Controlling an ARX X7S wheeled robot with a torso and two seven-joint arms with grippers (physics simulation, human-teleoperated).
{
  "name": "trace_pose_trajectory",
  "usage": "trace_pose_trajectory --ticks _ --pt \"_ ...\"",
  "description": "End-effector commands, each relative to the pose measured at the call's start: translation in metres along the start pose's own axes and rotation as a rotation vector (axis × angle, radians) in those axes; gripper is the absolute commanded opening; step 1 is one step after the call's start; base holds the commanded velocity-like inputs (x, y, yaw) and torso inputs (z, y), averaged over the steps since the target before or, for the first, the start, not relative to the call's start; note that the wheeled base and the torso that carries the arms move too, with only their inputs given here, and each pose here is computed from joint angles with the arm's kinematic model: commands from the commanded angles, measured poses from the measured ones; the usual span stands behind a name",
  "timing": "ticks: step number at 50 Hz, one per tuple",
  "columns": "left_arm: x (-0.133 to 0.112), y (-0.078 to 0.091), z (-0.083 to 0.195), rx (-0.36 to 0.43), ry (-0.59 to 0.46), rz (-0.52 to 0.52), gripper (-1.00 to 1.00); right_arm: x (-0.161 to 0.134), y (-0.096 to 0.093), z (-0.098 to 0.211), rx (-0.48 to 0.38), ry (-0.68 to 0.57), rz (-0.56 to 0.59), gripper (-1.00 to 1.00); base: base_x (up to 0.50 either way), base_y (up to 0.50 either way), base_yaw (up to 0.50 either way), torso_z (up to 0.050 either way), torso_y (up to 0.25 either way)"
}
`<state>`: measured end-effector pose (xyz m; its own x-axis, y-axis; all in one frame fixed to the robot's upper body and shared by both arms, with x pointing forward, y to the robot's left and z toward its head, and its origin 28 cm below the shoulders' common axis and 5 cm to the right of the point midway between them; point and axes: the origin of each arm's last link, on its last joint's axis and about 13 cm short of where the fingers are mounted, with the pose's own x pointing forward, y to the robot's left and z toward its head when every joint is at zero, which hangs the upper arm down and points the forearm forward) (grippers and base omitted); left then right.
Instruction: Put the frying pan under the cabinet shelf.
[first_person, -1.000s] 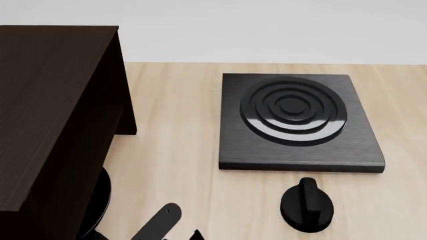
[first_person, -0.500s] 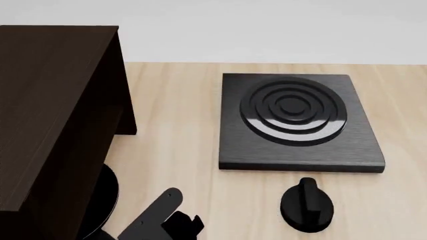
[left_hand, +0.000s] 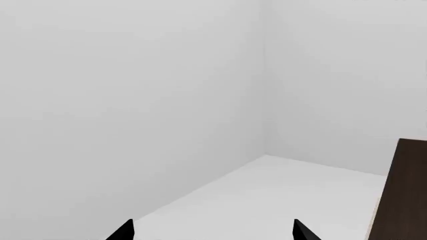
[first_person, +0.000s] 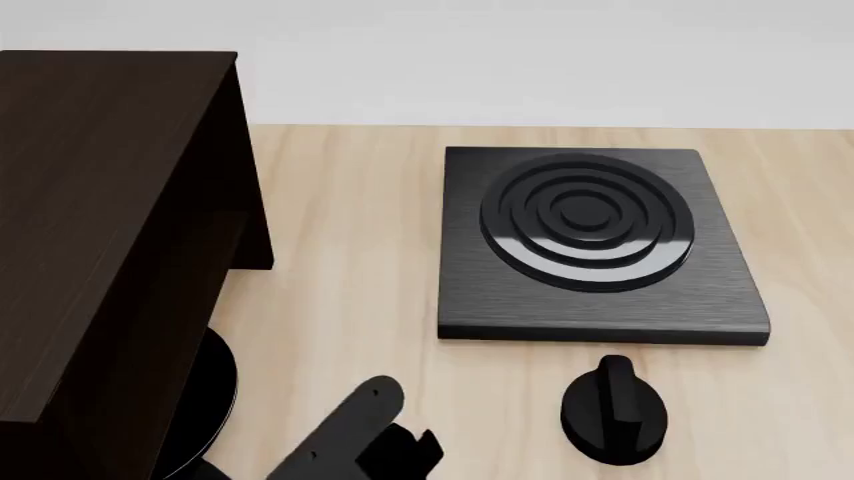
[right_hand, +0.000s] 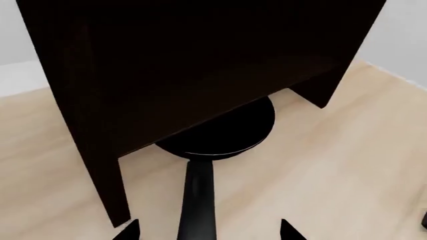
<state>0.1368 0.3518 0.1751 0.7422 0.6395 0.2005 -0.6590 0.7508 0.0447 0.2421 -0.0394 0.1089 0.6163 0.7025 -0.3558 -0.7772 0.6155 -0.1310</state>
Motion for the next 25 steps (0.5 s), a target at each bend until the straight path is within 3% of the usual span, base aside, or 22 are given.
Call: trace_pose_trajectory --ticks 1,13,19,22,25 --pt "0.0 -0.004 0.001 -0.005 -0.003 -0.01 1.0 -0.042 0.002 0.01 -0.046 -0.027 -0.089 1.0 0.0 0.0 0.0 0.0 0.0" --pt "-0.003 -0.005 0.003 -0.011 -0.01 -0.018 1.0 -0.083 0.009 0.022 -0.071 -0.068 -0.162 1.0 0.0 0.0 0.0 0.0 0.0" --pt "-0.003 -0.005 0.007 -0.011 -0.016 -0.02 1.0 -0.109 0.013 0.03 -0.071 -0.116 -0.242 1.0 0.0 0.0 0.0 0.0 0.0" --pt "-0.004 -0.006 -0.005 -0.014 -0.013 -0.019 1.0 -0.119 0.014 0.032 -0.064 -0.138 -0.278 1.0 0.0 0.0 0.0 0.0 0.0" --pt "-0.001 -0.007 0.005 -0.017 -0.015 -0.02 1.0 -0.134 0.017 0.034 -0.057 -0.16 -0.329 1.0 0.0 0.0 0.0 0.0 0.0"
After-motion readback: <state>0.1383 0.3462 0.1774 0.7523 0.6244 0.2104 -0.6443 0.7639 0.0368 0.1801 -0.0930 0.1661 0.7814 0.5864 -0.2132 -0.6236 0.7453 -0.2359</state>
